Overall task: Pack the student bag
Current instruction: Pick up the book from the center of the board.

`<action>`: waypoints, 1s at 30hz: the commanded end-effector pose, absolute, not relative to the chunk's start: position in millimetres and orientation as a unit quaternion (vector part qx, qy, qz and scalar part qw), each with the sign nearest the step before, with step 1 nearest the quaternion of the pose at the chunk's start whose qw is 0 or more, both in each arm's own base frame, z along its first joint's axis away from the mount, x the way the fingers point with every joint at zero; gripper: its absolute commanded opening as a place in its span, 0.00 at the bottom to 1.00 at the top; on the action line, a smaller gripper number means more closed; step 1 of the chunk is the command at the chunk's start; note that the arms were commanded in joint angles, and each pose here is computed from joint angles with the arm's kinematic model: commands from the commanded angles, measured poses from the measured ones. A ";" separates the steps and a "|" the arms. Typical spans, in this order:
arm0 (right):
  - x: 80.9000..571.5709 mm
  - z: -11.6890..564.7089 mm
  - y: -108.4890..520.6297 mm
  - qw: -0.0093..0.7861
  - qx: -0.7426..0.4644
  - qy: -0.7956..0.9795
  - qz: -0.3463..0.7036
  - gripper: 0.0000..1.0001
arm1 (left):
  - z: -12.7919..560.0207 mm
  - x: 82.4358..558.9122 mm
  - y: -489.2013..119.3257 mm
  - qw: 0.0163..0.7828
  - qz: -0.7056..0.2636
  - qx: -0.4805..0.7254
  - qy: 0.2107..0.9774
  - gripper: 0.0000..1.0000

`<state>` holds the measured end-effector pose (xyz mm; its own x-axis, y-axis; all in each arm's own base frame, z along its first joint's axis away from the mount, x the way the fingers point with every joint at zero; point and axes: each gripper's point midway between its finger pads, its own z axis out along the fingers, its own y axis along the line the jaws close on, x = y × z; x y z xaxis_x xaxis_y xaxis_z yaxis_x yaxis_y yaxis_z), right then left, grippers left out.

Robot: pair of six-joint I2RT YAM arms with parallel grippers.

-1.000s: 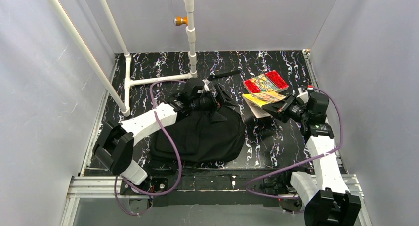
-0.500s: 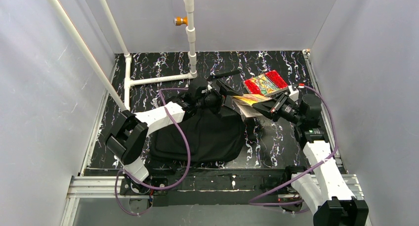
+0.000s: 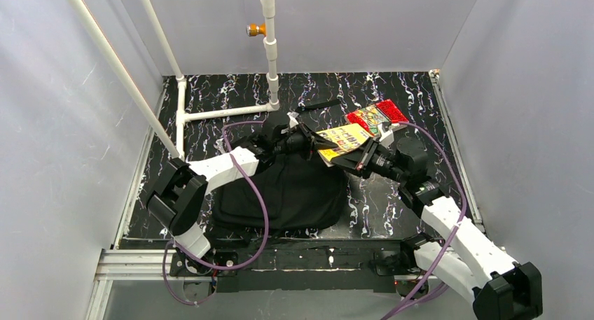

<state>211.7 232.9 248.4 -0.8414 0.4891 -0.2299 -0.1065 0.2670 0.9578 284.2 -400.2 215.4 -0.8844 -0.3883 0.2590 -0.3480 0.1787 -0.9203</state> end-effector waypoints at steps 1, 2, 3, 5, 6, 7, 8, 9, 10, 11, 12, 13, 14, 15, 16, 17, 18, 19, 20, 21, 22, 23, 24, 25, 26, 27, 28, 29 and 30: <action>208.4 244.0 248.6 0.290 0.066 0.764 0.572 0.19 | 236.1 270.0 -380.8 0.056 -0.620 -0.165 0.765 0.00; 206.1 239.1 249.3 0.289 0.052 0.776 0.559 0.33 | 235.4 268.5 -374.2 0.065 -0.620 -0.154 0.767 0.00; 205.1 234.7 248.4 0.290 0.037 0.787 0.544 0.45 | 233.6 267.4 -366.5 0.075 -0.618 -0.146 0.769 0.00; 201.6 223.3 243.5 0.287 0.007 0.812 0.508 0.62 | 228.2 263.9 -350.2 0.095 -0.613 -0.128 0.773 0.00; 200.1 220.6 241.3 0.286 -0.004 0.820 0.495 0.68 | 224.7 263.1 -341.0 0.105 -0.609 -0.118 0.778 0.00; 198.1 218.1 239.2 0.285 -0.013 0.826 0.486 0.73 | 221.9 262.7 -331.7 0.111 -0.604 -0.109 0.782 0.00; 196.8 215.9 237.0 0.285 -0.021 0.832 0.476 0.77 | 219.4 262.0 -323.1 0.118 -0.597 -0.100 0.787 0.00; 195.4 211.8 234.2 0.284 -0.027 0.838 0.465 0.79 | 219.1 260.4 -314.9 0.123 -0.591 -0.085 0.793 0.00; 193.4 207.6 230.9 0.282 -0.034 0.846 0.452 0.81 | 216.6 260.0 -307.3 0.132 -0.579 -0.072 0.801 0.00; 194.8 202.3 225.6 0.286 -0.036 0.854 0.432 0.82 | 217.8 258.6 -300.6 0.143 -0.567 -0.056 0.809 0.00; 194.7 197.4 220.5 0.286 -0.036 0.863 0.415 0.82 | 218.1 255.8 -294.5 0.156 -0.550 -0.036 0.819 0.00; 195.1 194.7 216.1 0.287 -0.032 0.869 0.401 0.82 | 215.4 252.1 -288.1 0.163 -0.528 -0.021 0.833 0.00; 195.9 194.0 212.1 0.289 -0.025 0.874 0.390 0.82 | 220.3 246.4 -284.4 0.172 -0.518 0.007 0.838 0.00; 197.0 198.7 210.4 0.295 -0.017 0.872 0.390 0.82 | 227.2 239.9 -283.1 0.177 -0.521 0.033 0.834 0.00; 197.4 208.2 212.2 0.305 -0.011 0.862 0.404 0.82 | 234.4 233.7 -281.5 0.184 -0.526 0.055 0.828 0.00; 198.9 219.2 215.0 0.322 -0.010 0.847 0.422 0.82 | 242.3 227.5 -279.0 0.195 -0.530 0.079 0.822 0.00; 200.5 229.9 215.8 0.341 -0.009 0.833 0.436 0.85 | 245.1 222.6 -277.9 0.196 -0.531 0.096 0.819 0.00; 202.5 237.6 215.0 0.358 -0.006 0.822 0.442 0.90 | 251.5 215.7 -276.9 0.197 -0.538 0.115 0.812 0.00; 204.2 243.3 214.5 0.370 -0.006 0.815 0.446 0.94 | 257.1 209.5 -276.9 0.195 -0.547 0.131 0.804 0.00; 205.8 246.5 214.1 0.377 -0.010 0.813 0.444 0.96 | 262.3 204.2 -277.3 0.193 -0.556 0.144 0.796 0.00; 207.1 245.5 213.5 0.376 -0.015 0.817 0.438 0.97 | 268.3 198.6 -277.9 0.191 -0.567 0.157 0.786 0.00; 207.9 245.4 215.0 0.371 -0.026 0.820 0.435 0.97 | 273.6 194.2 -278.7 0.189 -0.579 0.166 0.776 0.00; 207.5 246.3 217.9 0.366 -0.042 0.820 0.437 0.97 | 278.2 189.7 -279.2 0.186 -0.589 0.173 0.767 0.00; 206.0 247.8 222.2 0.360 -0.058 0.818 0.444 0.96 | 281.5 185.5 -279.3 0.184 -0.599 0.181 0.758 0.00; 204.5 250.4 226.6 0.357 -0.074 0.812 0.455 0.96 | 284.6 181.9 -279.4 0.182 -0.607 0.188 0.750 0.00; 201.5 253.7 230.9 0.354 -0.089 0.804 0.469 0.96 | 287.8 178.2 -279.6 0.181 -0.616 0.196 0.741 0.00; 198.0 257.1 235.4 0.351 -0.103 0.793 0.486 0.96 | 291.7 175.5 -280.3 0.183 -0.624 0.205 0.731 0.00; 193.1 263.1 240.0 0.346 -0.114 0.779 0.510 0.95 | 293.4 172.3 -279.9 0.180 -0.628 0.210 0.727 0.00; 186.9 269.6 244.7 0.337 -0.127 0.762 0.538 0.93 | 295.1 169.6 -279.2 0.177 -0.631 0.215 0.724 0.00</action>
<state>201.0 225.5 230.4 -0.7818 0.2149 -0.5854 -0.3749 0.5882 0.7166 196.2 -281.1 273.0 -0.8866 0.0124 -0.4624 0.4499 0.2559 -0.8556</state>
